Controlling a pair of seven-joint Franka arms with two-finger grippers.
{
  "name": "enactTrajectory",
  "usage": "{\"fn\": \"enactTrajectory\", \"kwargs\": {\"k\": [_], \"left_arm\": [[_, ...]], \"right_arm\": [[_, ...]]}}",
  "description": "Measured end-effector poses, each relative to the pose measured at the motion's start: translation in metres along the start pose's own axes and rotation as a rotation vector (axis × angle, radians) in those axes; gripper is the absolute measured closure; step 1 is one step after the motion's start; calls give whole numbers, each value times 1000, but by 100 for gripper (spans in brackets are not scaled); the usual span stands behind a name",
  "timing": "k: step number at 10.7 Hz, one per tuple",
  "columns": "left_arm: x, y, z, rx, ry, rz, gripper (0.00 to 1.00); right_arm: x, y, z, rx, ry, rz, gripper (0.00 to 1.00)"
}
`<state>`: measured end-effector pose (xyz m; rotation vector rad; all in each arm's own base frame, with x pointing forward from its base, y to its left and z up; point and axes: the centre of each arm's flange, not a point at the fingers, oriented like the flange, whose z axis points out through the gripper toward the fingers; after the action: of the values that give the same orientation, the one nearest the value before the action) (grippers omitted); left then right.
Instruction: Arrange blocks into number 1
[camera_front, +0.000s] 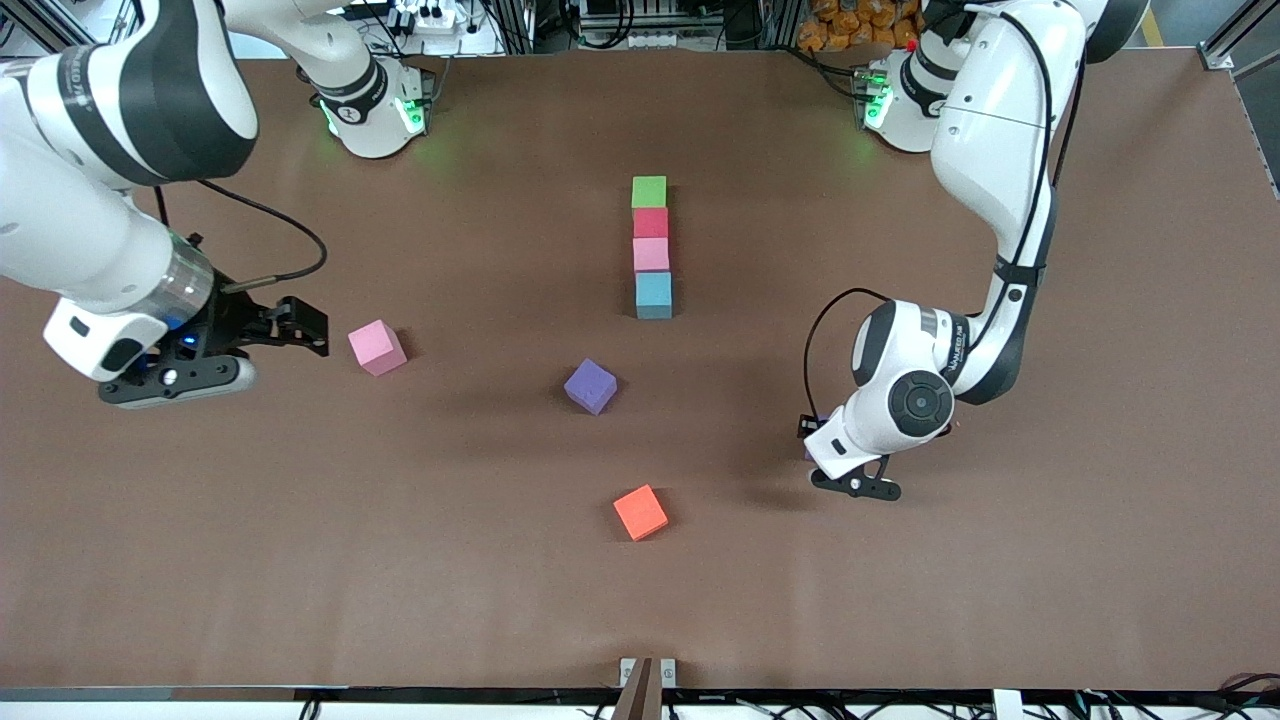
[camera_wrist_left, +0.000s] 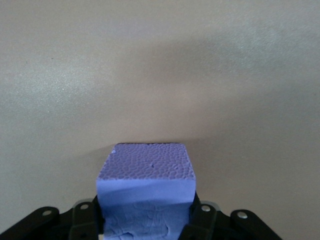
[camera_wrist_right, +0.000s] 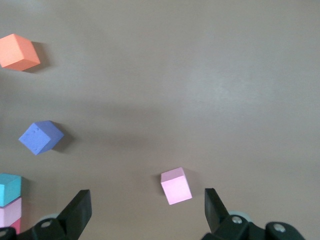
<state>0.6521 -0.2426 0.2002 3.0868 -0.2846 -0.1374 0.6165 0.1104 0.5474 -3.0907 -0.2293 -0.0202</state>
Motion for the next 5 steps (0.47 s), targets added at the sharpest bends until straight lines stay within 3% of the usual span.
{"fn": "enactTrajectory", "kwargs": {"k": [5], "left_arm": [[-28,120,-7,-4,11,-109,41]], "right_arm": [[-8,68,-38,-27,11,97,0]]}}
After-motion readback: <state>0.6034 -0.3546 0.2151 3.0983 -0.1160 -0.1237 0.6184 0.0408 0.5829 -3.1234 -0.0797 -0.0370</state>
